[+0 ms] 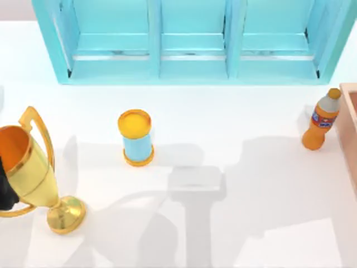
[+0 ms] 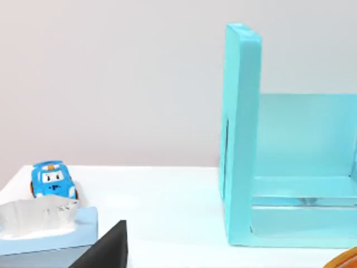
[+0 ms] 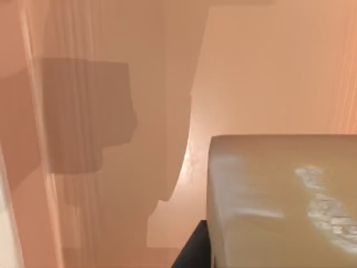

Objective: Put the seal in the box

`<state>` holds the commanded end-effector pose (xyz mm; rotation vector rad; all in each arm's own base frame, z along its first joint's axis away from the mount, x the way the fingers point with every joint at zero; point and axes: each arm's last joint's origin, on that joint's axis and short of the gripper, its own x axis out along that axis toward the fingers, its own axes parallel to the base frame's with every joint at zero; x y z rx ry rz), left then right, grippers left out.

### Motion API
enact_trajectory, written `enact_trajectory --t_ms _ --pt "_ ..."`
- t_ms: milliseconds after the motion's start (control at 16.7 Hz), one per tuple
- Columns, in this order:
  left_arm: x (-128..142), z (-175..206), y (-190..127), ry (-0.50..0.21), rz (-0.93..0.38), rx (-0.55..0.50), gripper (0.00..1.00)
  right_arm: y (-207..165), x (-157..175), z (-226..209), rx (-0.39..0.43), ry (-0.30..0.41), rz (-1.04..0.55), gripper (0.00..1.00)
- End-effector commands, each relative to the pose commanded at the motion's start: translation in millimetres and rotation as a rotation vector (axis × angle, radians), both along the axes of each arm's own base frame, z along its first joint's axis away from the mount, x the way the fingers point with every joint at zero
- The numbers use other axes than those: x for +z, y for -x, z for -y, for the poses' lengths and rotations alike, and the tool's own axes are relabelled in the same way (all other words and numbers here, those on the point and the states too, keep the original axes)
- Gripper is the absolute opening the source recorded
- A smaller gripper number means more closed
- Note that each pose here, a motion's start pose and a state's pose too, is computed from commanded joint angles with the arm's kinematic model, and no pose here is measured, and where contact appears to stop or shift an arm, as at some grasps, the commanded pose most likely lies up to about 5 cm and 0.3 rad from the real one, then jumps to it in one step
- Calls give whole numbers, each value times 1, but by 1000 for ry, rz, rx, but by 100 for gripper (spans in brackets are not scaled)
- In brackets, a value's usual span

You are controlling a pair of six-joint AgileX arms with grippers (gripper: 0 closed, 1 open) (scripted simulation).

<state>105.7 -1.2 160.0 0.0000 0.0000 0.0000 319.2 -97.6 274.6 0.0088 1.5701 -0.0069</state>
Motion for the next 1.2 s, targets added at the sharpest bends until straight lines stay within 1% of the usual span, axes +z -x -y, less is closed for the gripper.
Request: enact_trajectory --t_ms 180,360,480,720,840,1020,1200 --pt "0 0 0 0 0 0 100 1 0 1 0 0 1 0" --pt "0 0 0 0 0 0 100 -1 -6 0 1 -1 -6 0" --pt "0 0 0 0 0 0 100 -1 -20 0 3 0 -6 0" --pt "0 0 0 0 0 0 100 0 -57 1 0 1 3 0" --pt "0 0 0 0 0 0 100 1 -65 1 0 0 1 0" --pt "0 0 0 0 0 0 100 1 -65 1 0 0 1 0" --pt "0 0 0 0 0 0 100 1 -65 1 0 0 1 23"
